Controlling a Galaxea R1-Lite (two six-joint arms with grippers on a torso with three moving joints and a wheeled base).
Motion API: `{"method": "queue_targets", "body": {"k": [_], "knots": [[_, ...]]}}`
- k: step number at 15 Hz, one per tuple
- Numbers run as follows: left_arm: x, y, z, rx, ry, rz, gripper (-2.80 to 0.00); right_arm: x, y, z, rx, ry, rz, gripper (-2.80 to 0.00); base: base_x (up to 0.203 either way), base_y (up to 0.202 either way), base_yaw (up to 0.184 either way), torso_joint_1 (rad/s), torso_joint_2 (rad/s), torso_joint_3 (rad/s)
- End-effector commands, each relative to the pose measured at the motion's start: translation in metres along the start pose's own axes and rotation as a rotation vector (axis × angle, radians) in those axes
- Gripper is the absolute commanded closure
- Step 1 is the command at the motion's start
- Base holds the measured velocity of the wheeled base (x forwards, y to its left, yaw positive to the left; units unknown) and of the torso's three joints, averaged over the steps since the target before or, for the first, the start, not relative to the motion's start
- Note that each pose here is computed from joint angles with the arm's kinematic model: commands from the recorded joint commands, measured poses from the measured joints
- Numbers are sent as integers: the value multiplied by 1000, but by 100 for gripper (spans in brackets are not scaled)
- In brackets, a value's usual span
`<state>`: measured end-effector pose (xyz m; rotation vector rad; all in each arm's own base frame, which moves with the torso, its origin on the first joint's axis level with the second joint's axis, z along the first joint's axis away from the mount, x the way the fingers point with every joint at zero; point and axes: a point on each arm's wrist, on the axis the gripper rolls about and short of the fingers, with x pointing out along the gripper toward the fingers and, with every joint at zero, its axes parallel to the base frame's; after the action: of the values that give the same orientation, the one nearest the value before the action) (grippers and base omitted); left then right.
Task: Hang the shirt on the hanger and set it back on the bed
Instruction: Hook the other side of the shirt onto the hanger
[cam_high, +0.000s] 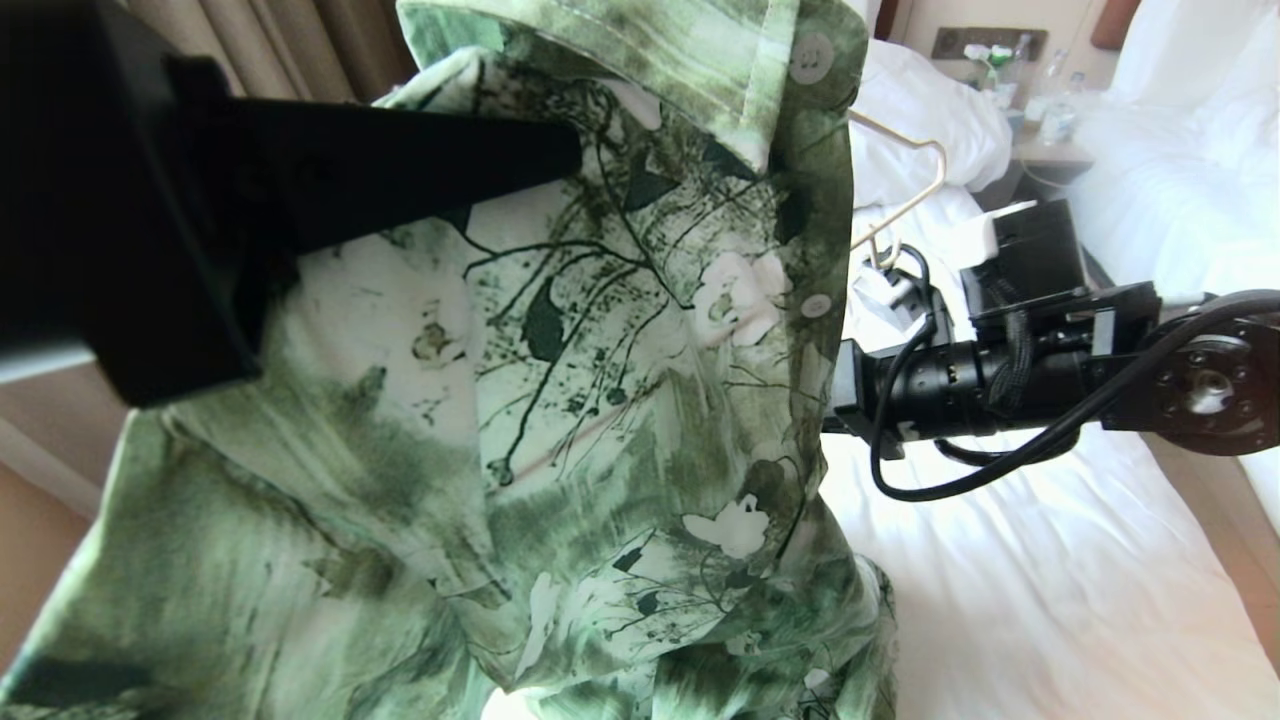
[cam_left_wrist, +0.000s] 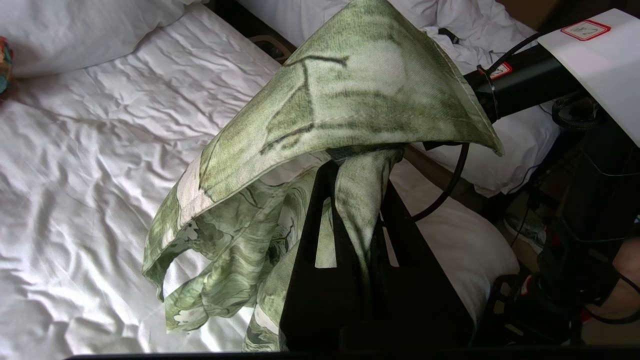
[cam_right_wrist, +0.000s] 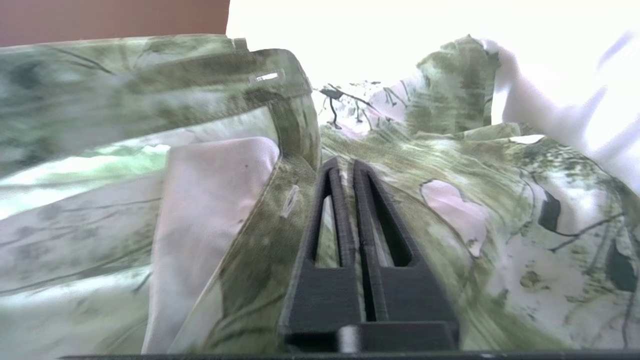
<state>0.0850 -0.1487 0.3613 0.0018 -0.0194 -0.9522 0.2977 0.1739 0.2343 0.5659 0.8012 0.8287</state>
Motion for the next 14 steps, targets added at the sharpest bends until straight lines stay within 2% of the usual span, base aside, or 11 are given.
{"method": "queue_targets", "body": {"k": [1, 12, 14], "knots": [[3, 0, -1, 1, 8, 1, 0, 23, 5, -7, 54, 42, 8, -280, 0, 0, 0, 0, 0, 0], [18, -2, -5, 7, 34, 9, 0, 16, 18, -9, 262, 42, 34, -280, 0, 0, 0, 0, 0, 0], [23, -2, -2, 7, 28, 12, 0, 15, 22, -12, 262, 52, 39, -280, 0, 0, 0, 0, 0, 0]]}}
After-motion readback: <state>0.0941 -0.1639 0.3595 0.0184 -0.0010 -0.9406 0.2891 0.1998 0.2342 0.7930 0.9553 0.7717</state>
